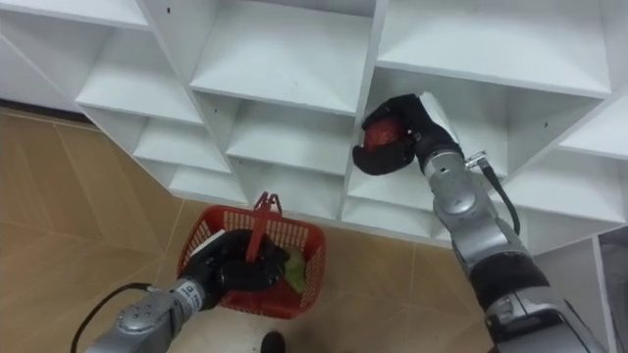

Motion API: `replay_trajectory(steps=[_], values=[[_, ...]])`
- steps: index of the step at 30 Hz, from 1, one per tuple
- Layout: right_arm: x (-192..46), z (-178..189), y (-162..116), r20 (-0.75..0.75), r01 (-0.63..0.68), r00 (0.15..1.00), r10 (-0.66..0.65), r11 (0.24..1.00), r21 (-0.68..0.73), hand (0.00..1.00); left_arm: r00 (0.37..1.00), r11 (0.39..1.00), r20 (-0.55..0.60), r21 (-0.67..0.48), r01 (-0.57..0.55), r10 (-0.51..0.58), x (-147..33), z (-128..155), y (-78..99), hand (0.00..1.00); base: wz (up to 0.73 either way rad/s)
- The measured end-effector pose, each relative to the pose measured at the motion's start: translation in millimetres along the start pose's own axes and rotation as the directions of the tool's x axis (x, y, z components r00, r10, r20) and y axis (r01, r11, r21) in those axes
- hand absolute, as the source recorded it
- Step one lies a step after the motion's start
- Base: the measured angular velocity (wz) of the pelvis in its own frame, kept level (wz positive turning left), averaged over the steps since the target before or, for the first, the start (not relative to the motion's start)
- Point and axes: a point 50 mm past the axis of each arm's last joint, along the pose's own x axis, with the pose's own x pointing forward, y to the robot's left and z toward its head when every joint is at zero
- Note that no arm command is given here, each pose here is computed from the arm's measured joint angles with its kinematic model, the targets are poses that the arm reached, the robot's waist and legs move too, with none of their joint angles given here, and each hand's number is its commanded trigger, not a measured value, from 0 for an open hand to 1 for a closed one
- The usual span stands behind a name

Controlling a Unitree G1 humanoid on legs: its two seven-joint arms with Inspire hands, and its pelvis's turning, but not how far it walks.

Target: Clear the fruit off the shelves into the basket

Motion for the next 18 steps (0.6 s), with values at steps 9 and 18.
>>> replay_trajectory(steps=[9, 18], values=[[-31, -24, 25, -0.009, -0.092, 0.996, 0.093, 0.990, 0.104, 1.00, 0.999, 0.998, 0.001, -0.048, -0.047, 0.047, -8.7, -8, 7.8, 1.00, -0.01], [-54, -37, 44, -0.015, -0.188, 0.981, 0.192, 0.970, 0.154, 1.00, 0.996, 0.998, 0.078, -0.054, -0.039, 0.043, -11.6, 1, 6.8, 1.00, -0.05]])
